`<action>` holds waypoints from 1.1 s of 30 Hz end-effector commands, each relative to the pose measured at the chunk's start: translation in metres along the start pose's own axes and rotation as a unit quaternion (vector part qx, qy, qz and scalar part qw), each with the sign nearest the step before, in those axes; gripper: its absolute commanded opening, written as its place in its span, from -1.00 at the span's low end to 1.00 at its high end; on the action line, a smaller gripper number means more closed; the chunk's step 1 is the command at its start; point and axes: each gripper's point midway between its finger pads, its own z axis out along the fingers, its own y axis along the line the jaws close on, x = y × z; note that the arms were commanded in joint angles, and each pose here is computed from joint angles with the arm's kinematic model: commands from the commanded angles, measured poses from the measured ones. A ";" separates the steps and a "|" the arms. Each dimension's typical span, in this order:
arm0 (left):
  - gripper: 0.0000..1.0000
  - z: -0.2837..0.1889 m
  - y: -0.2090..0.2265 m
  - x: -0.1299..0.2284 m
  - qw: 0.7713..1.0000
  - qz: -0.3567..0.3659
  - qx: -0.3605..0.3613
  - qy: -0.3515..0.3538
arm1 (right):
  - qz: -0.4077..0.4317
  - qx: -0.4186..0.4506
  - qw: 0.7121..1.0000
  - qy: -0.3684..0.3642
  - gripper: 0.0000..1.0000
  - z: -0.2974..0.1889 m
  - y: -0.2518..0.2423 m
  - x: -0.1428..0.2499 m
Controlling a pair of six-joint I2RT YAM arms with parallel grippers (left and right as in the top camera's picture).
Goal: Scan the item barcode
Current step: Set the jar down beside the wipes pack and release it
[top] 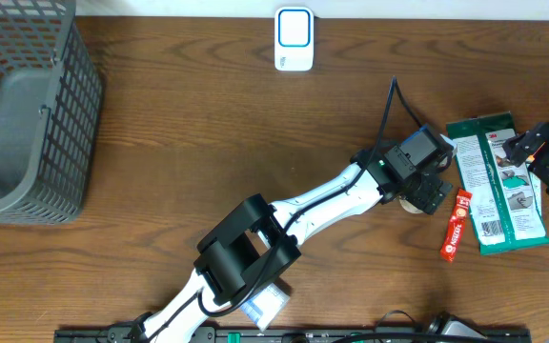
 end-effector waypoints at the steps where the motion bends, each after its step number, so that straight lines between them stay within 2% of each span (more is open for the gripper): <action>1: 0.71 -0.005 -0.001 -0.008 1.000 0.004 -0.001 -0.010 | -0.007 0.004 1.000 -0.002 0.98 -0.002 -0.001 -0.001; 7: 0.74 -0.046 0.002 -0.043 0.998 0.019 -0.003 -0.057 | -0.007 0.006 1.000 0.010 0.99 -0.002 -0.003 0.005; 11: 0.76 -0.105 0.022 -0.080 0.993 0.005 -0.035 -0.111 | -0.011 0.005 1.000 0.017 0.99 -0.001 0.000 0.008; 15: 0.78 -0.176 0.064 -0.100 0.984 -0.028 -0.099 -0.147 | -0.033 -0.003 0.999 0.030 0.94 0.002 0.012 0.016; 16: 0.79 -0.195 0.078 -0.101 0.981 -0.040 -0.114 -0.150 | -0.042 -0.007 0.999 0.034 0.86 0.005 0.016 0.019; 17: 0.79 -0.209 0.089 -0.100 0.979 -0.051 -0.124 -0.151 | -0.051 -0.010 0.998 0.039 0.67 0.008 0.021 0.022; 18: 0.79 -0.223 0.101 -0.097 0.978 -0.063 -0.134 -0.149 | -0.063 -0.015 0.997 0.045 0.38 0.012 0.027 0.025; 20: 0.77 -0.246 0.125 -0.089 0.974 -0.087 -0.156 -0.142 | -0.089 -0.025 0.994 0.057 -0.42 0.023 0.039 0.034; 21: 0.70 -0.256 0.138 -0.084 0.971 -0.101 -0.167 -0.136 | -0.098 -0.030 0.993 0.063 -0.77 0.029 0.045 0.038; 22: 0.56 -0.265 0.150 -0.078 0.969 -0.115 -0.178 -0.129 | -0.107 -0.035 0.991 0.069 -0.97 0.037 0.051 0.044; 23: 0.24 -0.272 0.164 -0.071 0.966 -0.130 -0.189 -0.120 | -0.115 -0.041 0.990 0.076 -0.98 0.046 0.058 0.050; 24: -0.22 -0.279 0.177 -0.063 0.963 -0.145 -0.200 -0.111 | -0.123 -0.046 0.988 0.081 -0.98 0.055 0.065 0.056; 25: -0.48 -0.285 0.190 -0.054 0.959 -0.161 -0.210 -0.100 | -0.132 -0.051 0.986 0.087 -0.97 0.065 0.071 0.063; 27: -0.80 -0.298 0.216 -0.034 0.950 -0.197 -0.231 -0.075 | -0.152 -0.060 0.981 0.107 -0.97 0.089 0.083 0.081; 29: -0.84 -0.309 0.234 -0.018 0.942 -0.223 -0.245 -0.057 | -0.167 -0.063 0.976 0.126 -0.98 0.106 0.089 0.098; 33: -0.80 -0.329 0.261 0.008 0.925 -0.269 -0.266 -0.033 | -0.209 -0.039 0.961 0.175 -0.98 0.151 0.094 0.138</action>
